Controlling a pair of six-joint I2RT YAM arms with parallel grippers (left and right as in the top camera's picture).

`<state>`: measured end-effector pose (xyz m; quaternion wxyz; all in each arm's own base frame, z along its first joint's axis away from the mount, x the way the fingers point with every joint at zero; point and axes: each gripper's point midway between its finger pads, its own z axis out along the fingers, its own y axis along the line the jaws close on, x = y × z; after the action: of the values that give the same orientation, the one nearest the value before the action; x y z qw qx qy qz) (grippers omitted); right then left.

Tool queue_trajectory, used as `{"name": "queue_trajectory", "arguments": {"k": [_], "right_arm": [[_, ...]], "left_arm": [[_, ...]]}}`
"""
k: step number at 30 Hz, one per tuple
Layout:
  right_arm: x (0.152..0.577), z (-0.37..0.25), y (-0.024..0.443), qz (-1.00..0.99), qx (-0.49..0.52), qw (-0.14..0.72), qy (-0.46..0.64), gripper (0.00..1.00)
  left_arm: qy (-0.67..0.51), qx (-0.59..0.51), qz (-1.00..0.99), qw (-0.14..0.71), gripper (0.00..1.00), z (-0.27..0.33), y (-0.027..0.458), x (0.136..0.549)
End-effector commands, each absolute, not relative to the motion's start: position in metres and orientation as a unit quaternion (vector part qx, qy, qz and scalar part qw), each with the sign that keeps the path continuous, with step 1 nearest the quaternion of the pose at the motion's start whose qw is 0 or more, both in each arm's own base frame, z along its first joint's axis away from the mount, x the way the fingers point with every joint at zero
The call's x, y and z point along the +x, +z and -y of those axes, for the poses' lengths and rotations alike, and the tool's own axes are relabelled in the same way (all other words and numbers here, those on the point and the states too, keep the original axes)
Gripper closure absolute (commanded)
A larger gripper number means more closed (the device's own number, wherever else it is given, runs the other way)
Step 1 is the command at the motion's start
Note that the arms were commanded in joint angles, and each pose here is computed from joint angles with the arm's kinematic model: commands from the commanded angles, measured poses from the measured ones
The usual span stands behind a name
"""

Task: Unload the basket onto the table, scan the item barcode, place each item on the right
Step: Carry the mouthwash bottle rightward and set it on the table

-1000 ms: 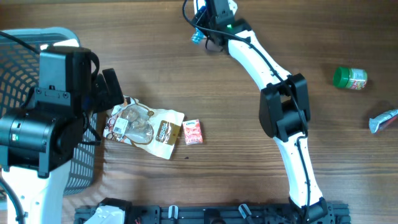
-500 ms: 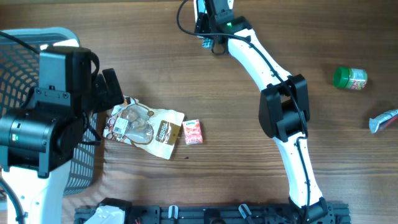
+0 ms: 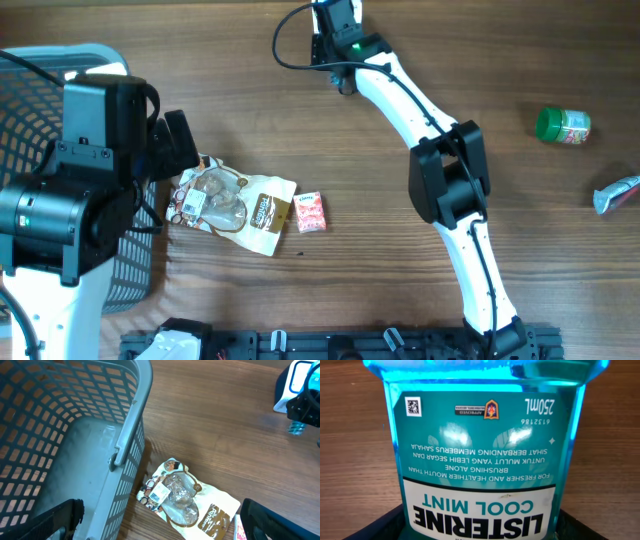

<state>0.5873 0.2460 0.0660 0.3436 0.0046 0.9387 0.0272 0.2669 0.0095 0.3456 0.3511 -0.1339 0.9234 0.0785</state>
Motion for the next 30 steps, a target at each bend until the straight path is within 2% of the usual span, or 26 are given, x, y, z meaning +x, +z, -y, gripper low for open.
{"name": "queue_trajectory", "arguments": {"k": [1, 7, 10, 15, 21, 23, 25, 28, 30], "right_arm": [[0.592, -0.253, 0.099, -0.928, -0.003, 0.372, 0.024, 0.57], [0.566, -0.209, 0.215, -0.907, 0.093, 0.410, 0.025, 0.57], [0.529, -0.153, 0.239, -0.911, 0.196, 0.362, 0.017, 0.63], [0.483, -0.032, 0.204, -0.917, 0.313, 0.233, -0.079, 0.61], [0.459, 0.096, 0.193, -0.876, 0.430, 0.185, -0.120, 0.60], [0.446, 0.129, 0.184, -0.862, 0.460, 0.167, -0.133, 0.57], [0.422, 0.172, 0.153, -0.844, 0.498, 0.127, -0.155, 0.56], [0.392, 0.204, 0.117, -0.826, 0.532, 0.081, -0.168, 0.60], [0.374, 0.222, 0.095, -0.814, 0.551, 0.061, -0.173, 0.57]], "left_arm": [[0.073, -0.136, -0.925, 0.348, 0.00, -0.008, 0.344, 0.267], [0.073, -0.136, -0.925, 0.348, 0.00, -0.008, 0.344, 0.267], [0.073, -0.136, -0.925, 0.348, 0.00, -0.008, 0.344, 0.267], [0.073, -0.136, -0.925, 0.348, 0.00, -0.008, 0.344, 0.267], [0.073, -0.135, -0.925, 0.348, 0.00, -0.008, 0.344, 0.267], [0.073, -0.136, -0.925, 0.348, 0.00, -0.008, 0.344, 0.267], [0.073, -0.136, -0.925, 0.348, 0.00, -0.008, 0.344, 0.267], [0.073, -0.136, -0.925, 0.348, 0.00, -0.008, 0.344, 0.267], [0.073, -0.136, -0.925, 0.348, 0.00, -0.008, 0.344, 0.267]]}}
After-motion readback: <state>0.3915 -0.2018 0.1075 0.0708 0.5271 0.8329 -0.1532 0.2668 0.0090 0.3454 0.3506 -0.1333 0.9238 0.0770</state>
